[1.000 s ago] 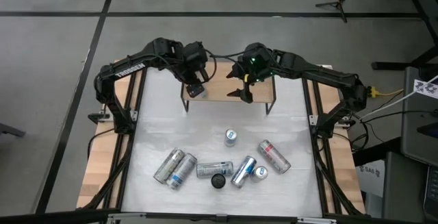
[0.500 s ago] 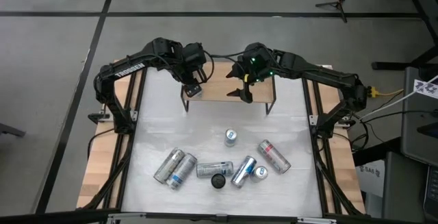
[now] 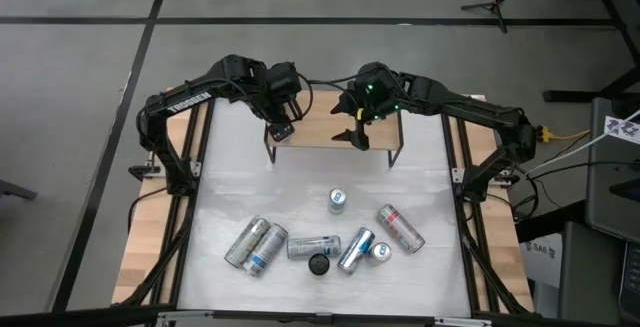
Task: Sort soda cans
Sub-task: Put the left white pink soda can on the shelf and align with other white pink soda cans
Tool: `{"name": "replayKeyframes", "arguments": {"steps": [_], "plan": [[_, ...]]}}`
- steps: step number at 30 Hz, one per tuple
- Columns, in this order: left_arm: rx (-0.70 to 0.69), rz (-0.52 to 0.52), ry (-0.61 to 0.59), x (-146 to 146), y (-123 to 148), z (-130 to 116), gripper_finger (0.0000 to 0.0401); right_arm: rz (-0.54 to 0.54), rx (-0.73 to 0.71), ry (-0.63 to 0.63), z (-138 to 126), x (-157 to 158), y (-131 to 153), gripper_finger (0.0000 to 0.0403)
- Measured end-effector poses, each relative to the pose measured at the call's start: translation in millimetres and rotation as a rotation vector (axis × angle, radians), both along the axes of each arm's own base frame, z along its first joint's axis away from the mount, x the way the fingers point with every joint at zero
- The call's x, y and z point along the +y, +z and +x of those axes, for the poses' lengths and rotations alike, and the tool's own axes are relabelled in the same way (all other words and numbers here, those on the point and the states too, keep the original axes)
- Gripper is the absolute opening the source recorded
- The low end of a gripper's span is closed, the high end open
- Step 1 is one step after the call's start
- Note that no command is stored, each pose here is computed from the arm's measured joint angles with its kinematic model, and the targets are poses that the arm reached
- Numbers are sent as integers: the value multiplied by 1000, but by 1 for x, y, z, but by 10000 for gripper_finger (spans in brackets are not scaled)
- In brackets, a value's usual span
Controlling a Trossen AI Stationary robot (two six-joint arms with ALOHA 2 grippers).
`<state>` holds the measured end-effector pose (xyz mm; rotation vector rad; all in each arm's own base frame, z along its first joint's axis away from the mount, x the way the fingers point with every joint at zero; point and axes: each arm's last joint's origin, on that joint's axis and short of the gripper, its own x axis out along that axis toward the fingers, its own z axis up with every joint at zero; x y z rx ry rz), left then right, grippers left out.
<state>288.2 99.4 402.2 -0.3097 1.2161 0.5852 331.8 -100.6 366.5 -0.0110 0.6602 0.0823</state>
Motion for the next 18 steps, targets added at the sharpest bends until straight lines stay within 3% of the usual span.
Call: {"name": "replayKeyframes", "arguments": {"steps": [18], "plan": [[-108, 35, 0, 3, 4, 10, 284, 1, 2, -1, 0, 0, 0, 376]]}}
